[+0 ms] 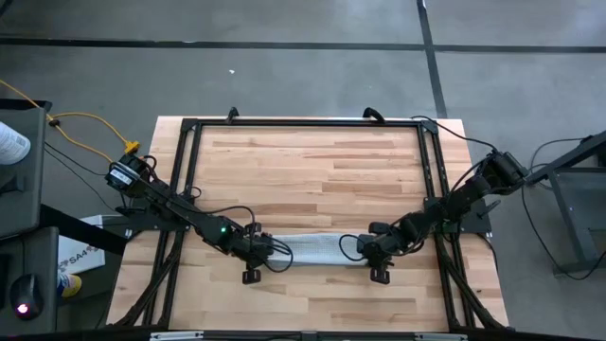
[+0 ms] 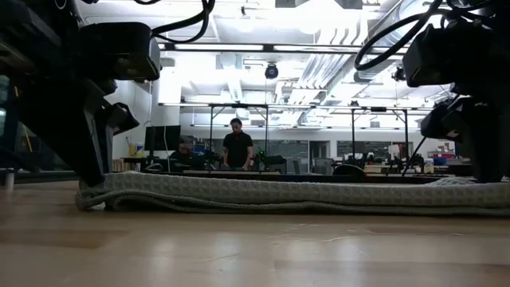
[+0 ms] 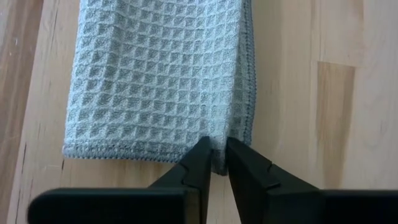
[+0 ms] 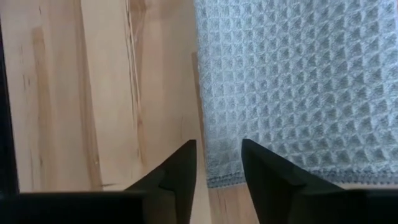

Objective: Fold microfiber towels
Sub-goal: Fold the gray towel on the table

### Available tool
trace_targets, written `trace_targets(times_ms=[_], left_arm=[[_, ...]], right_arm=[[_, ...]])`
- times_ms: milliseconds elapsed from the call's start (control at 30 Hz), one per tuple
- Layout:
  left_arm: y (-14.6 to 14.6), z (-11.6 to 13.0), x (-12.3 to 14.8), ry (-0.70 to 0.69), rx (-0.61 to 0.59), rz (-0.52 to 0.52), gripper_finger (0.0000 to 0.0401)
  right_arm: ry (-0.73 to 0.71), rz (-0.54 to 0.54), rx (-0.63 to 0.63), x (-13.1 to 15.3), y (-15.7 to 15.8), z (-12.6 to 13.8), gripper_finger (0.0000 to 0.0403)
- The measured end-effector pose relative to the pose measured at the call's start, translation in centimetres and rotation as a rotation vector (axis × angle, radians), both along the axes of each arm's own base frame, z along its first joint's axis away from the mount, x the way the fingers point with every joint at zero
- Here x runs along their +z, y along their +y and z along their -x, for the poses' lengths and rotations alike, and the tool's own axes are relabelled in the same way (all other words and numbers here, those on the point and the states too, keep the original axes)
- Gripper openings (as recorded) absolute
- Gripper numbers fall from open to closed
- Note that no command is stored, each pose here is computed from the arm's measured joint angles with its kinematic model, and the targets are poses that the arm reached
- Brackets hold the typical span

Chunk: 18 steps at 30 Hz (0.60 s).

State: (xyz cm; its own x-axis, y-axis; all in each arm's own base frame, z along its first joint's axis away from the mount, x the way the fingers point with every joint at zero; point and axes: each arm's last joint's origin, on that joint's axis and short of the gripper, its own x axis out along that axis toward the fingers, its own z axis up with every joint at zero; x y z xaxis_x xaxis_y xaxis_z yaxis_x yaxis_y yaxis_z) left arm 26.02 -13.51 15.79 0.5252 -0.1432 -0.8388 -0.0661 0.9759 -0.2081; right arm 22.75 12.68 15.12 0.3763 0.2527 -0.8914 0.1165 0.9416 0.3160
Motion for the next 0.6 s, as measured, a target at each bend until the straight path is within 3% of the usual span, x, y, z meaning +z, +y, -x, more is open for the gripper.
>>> trace_targets(times_ms=[333, 600], left_arm=[[-0.4, -0.6, 0.9, -0.020, -0.029, 0.036, 0.0111], [-0.7, -1.1, 2.0, -0.024, -0.059, 0.007, 0.0143]], right_arm=[[-0.005, -0.021, 0.007, 0.1, 0.1, -0.1, 0.0151], [-0.010, -0.020, 0.024, 0.1, 0.1, -0.1, 0.0154]])
